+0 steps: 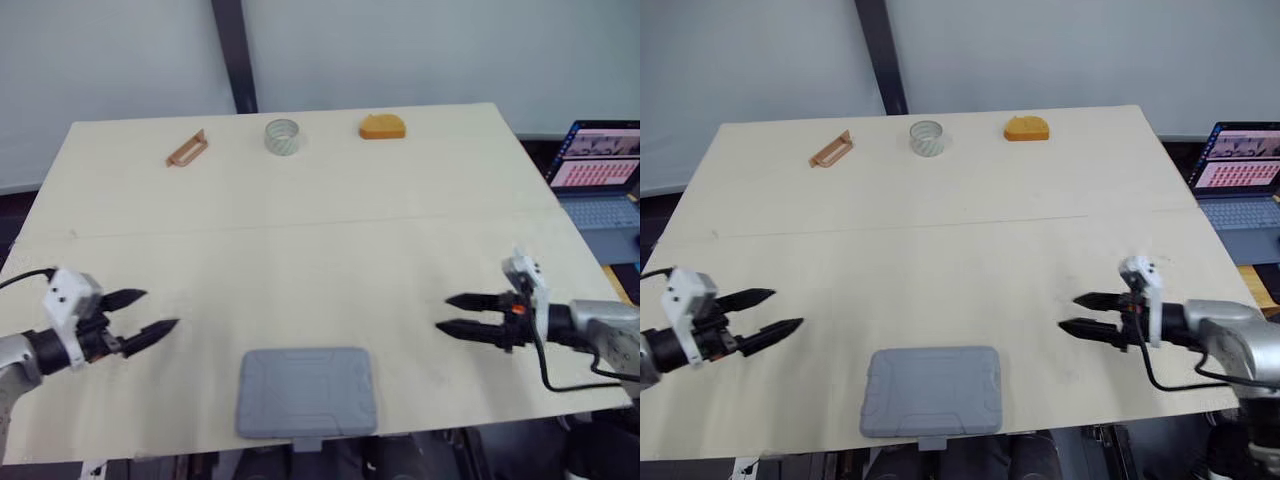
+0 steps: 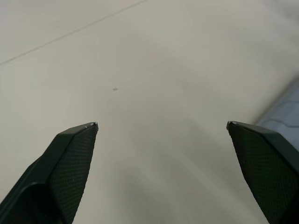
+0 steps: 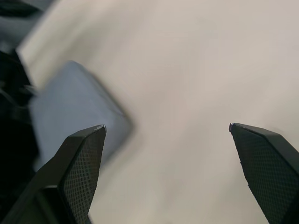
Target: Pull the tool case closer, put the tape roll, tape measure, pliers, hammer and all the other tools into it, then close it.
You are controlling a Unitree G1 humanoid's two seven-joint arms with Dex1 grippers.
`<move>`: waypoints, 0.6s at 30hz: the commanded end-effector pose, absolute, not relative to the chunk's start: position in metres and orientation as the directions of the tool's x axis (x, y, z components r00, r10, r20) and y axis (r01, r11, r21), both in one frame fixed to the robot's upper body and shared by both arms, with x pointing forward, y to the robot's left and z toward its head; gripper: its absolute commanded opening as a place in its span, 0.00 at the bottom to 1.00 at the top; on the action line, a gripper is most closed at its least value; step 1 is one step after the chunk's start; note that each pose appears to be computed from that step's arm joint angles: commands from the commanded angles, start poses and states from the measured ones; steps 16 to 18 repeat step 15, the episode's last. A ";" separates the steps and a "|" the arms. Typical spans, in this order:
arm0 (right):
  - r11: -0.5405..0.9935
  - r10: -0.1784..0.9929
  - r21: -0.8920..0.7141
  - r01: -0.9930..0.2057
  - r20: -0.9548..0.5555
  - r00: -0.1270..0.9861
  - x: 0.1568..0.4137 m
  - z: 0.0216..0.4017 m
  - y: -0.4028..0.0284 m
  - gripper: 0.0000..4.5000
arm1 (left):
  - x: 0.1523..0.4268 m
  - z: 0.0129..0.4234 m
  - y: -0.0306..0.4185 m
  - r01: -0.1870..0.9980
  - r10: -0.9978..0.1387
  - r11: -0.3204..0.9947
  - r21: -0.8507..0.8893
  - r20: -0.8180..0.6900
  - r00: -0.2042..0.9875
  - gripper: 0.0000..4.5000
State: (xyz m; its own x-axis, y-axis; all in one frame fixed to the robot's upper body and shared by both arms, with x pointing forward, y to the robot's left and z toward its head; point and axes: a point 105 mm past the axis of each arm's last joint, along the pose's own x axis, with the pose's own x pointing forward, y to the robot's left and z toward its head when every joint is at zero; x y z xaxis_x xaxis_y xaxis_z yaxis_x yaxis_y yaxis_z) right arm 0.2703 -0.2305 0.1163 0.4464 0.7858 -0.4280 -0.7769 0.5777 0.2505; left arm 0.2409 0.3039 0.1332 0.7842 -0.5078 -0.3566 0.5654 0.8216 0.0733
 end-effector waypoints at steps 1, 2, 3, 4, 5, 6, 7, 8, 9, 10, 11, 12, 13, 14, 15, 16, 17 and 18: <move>0.650 0.715 0.148 -0.746 -0.453 0.533 0.273 0.117 -0.262 1.00 | 0.241 0.144 0.328 0.508 -0.432 0.847 0.156 -0.354 0.830 0.99; 0.670 0.698 0.143 -0.728 -0.457 0.552 0.272 0.115 -0.270 1.00 | 0.240 0.142 0.334 0.495 -0.411 0.851 0.174 -0.365 0.835 0.99; 0.686 0.683 0.139 -0.714 -0.461 0.567 0.272 0.113 -0.277 1.00 | 0.239 0.141 0.338 0.485 -0.394 0.854 0.189 -0.375 0.839 0.99; 0.700 0.670 0.137 -0.701 -0.465 0.579 0.272 0.111 -0.283 1.00 | 0.238 0.140 0.342 0.475 -0.379 0.857 0.199 -0.381 0.844 0.99; 0.709 0.662 0.136 -0.692 -0.468 0.586 0.271 0.109 -0.287 1.00 | 0.237 0.140 0.345 0.466 -0.368 0.861 0.204 -0.383 0.847 0.99; 0.718 0.652 0.133 -0.683 -0.470 0.594 0.271 0.108 -0.291 1.00 | 0.236 0.140 0.349 0.454 -0.353 0.866 0.212 -0.385 0.853 0.99; 0.724 0.646 0.130 -0.677 -0.471 0.601 0.271 0.107 -0.295 1.00 | 0.236 0.139 0.351 0.447 -0.344 0.867 0.218 -0.388 0.855 0.99; 0.727 0.643 0.129 -0.674 -0.470 0.604 0.270 0.106 -0.297 1.00 | 0.235 0.139 0.353 0.442 -0.335 0.869 0.223 -0.391 0.857 0.99; 0.730 0.640 0.126 -0.672 -0.470 0.608 0.271 0.106 -0.298 1.00 | 0.235 0.140 0.355 0.438 -0.330 0.870 0.226 -0.393 0.858 0.99; 0.731 0.638 0.123 -0.671 -0.469 0.610 0.271 0.105 -0.299 1.00 | 0.234 0.139 0.357 0.436 -0.327 0.871 0.227 -0.395 0.858 0.99; 0.732 0.638 0.122 -0.671 -0.469 0.611 0.271 0.105 -0.299 1.00 | 0.234 0.140 0.358 0.435 -0.325 0.871 0.227 -0.396 0.859 0.99; 0.732 0.637 0.120 -0.670 -0.468 0.612 0.271 0.104 -0.300 1.00 | 0.235 0.140 0.359 0.433 -0.324 0.873 0.226 -0.395 0.860 0.99; 0.732 0.638 0.120 -0.671 -0.468 0.612 0.271 0.103 -0.300 1.00 | 0.235 0.140 0.360 0.431 -0.323 0.874 0.225 -0.395 0.860 0.99; 0.731 0.639 0.123 -0.672 -0.468 0.610 0.271 0.103 -0.299 1.00 | 0.235 0.141 0.360 0.430 -0.323 0.875 0.222 -0.395 0.860 0.99; 0.730 0.640 0.123 -0.672 -0.469 0.609 0.271 0.102 -0.299 1.00 | 0.235 0.140 0.360 0.433 -0.326 0.874 0.220 -0.397 0.858 0.99; 0.730 0.640 0.123 -0.672 -0.469 0.609 0.271 0.102 -0.299 1.00 | 0.235 0.140 0.360 0.433 -0.326 0.874 0.220 -0.397 0.858 0.99; 0.730 0.640 0.123 -0.672 -0.469 0.609 0.271 0.102 -0.299 1.00 | 0.235 0.140 0.360 0.433 -0.326 0.874 0.220 -0.397 0.858 0.99; 0.730 0.640 0.123 -0.672 -0.469 0.609 0.271 0.102 -0.299 1.00 | 0.235 0.140 0.360 0.433 -0.326 0.874 0.220 -0.397 0.858 0.99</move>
